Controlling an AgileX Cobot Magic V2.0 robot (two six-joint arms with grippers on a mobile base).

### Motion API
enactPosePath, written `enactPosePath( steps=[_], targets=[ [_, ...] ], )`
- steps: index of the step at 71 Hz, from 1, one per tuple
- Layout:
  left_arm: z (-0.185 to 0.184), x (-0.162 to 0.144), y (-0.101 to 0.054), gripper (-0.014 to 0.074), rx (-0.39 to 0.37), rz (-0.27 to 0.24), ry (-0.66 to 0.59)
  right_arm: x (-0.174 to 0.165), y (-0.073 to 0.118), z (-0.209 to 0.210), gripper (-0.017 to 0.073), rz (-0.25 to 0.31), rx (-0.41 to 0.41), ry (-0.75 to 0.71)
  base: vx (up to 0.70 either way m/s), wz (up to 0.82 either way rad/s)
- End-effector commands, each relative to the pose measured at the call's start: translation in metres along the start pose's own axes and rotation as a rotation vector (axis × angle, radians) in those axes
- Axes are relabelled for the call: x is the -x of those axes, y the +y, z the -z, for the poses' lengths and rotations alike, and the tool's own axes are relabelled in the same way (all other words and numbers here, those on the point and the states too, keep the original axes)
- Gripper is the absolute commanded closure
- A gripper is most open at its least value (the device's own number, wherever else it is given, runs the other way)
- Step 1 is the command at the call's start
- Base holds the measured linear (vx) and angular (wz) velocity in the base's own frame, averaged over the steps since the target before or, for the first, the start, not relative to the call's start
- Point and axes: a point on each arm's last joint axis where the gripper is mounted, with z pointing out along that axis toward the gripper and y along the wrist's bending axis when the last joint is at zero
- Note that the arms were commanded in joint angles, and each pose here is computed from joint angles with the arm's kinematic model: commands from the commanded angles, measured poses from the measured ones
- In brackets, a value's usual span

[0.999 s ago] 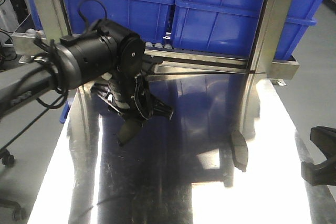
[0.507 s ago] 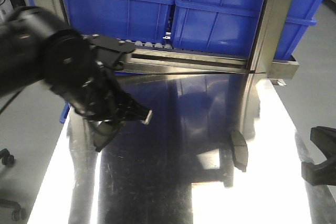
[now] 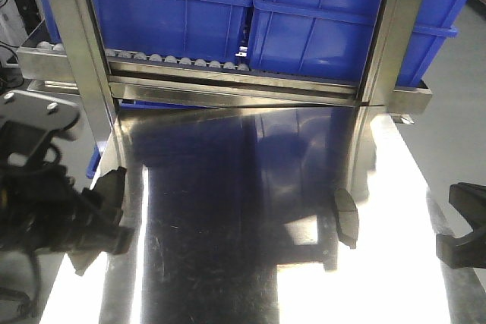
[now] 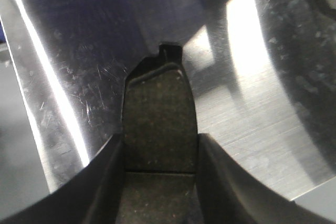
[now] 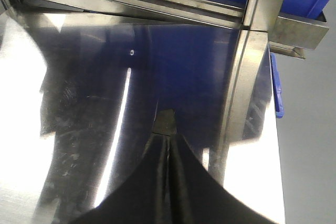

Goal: Move and align brake pads A on conveyor
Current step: 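Close the left gripper on the brake pad and lift it, then swing the right gripper inward over the other brake pad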

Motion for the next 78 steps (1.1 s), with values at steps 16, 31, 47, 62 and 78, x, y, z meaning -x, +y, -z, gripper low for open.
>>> enactPosePath(
  steps=[16, 31, 47, 62, 78],
  targets=[
    [0.0236, -0.0023, 0.003, 0.051, -0.046, 0.009, -0.15, 0.0154, 0.0005, 0.0042, 0.0567, 0.004, 0.008, -0.102, 0.0, 0.0],
    [0.0236, -0.0023, 0.0035, 0.051, -0.044, 0.01, -0.148, 0.0158, 0.0006, 0.0042, 0.0567, 0.004, 0.009, -0.107, 0.0, 0.0],
    [0.0235, -0.0026, 0.0036, 0.051, -0.043, 0.01, -0.145, 0.0159, 0.0006, 0.0042, 0.0567, 0.005, 0.009, -0.108, 0.0, 0.0],
    [0.0235, -0.0026, 0.0036, 0.051, -0.043, 0.01, -0.145, 0.0156, 0.0004, 0.0042, 0.0489, 0.008, 0.007, -0.105, 0.0, 0.0],
    [0.0235, -0.0026, 0.0036, 0.051, -0.043, 0.01, -0.145, 0.0152, 0.0002, 0.0042, 0.0054, 0.012, 0.005, -0.1, 0.0, 0.0]
  ],
)
